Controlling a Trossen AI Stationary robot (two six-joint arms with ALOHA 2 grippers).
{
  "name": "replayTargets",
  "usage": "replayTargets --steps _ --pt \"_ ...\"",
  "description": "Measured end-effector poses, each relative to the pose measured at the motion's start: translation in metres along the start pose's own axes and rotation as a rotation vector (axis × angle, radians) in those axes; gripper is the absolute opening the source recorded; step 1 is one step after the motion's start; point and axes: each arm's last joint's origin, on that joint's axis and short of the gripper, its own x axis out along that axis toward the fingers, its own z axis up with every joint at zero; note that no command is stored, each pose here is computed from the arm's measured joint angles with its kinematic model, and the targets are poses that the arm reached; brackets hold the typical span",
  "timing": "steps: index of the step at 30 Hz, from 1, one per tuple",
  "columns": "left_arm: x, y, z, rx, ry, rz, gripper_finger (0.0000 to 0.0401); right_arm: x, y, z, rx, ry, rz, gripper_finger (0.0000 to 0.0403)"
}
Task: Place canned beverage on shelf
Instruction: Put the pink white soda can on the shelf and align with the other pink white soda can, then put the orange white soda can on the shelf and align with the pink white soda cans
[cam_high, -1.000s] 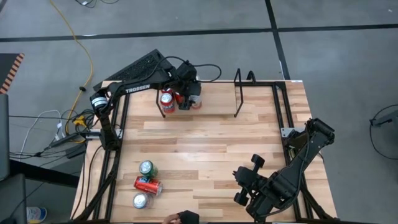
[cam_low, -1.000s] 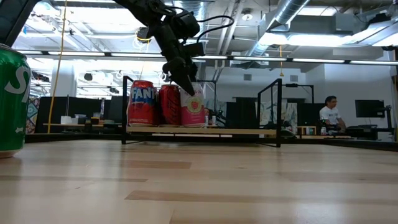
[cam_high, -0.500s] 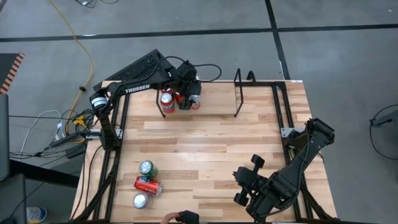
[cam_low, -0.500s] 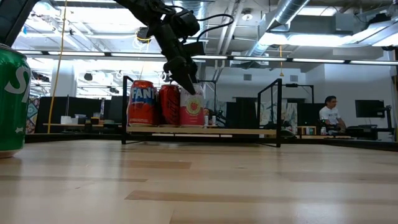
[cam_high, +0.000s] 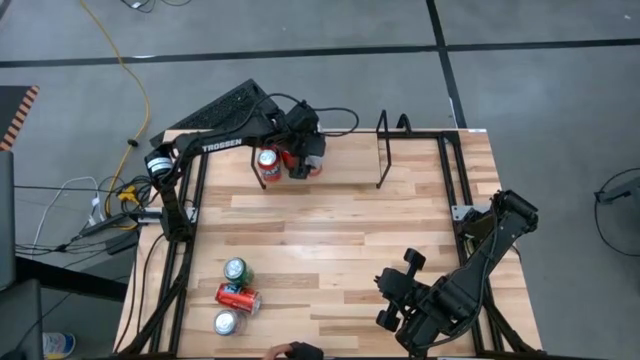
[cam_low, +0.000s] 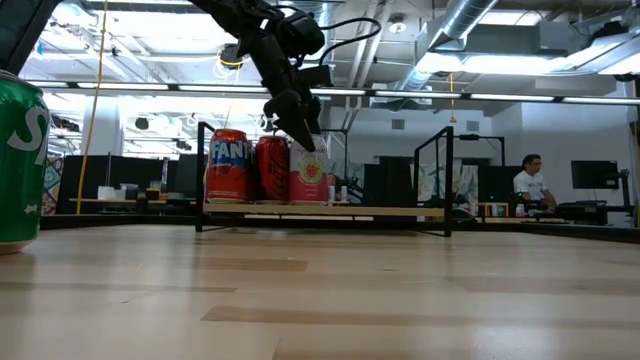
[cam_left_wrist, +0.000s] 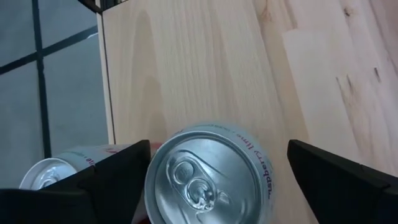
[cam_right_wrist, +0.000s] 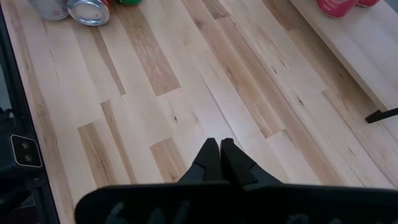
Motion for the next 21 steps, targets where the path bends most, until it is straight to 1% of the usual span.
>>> replayTargets --steps 6,11,15,18,21 --pt "0.000 -0.004 0.005 0.014 -0.007 0.011 0.0367 0.000 0.000 0.000 0.000 0.001 0.000 0.0000" --pt "0.000 -0.007 0.010 0.045 -0.001 0.053 0.0367 0.000 0.000 0.000 0.000 0.001 0.000 0.0000" --pt "-0.002 -0.007 0.014 0.054 -0.003 0.061 0.0367 0.000 0.000 0.000 0.000 0.001 0.000 0.0000" --pt "-0.009 -0.006 0.025 0.053 -0.038 0.077 0.0367 0.000 0.000 0.000 0.000 0.001 0.000 0.0000" --pt "-0.023 -0.007 0.042 0.043 -0.077 0.080 0.0367 0.000 0.000 0.000 -0.001 0.001 0.000 0.0000"
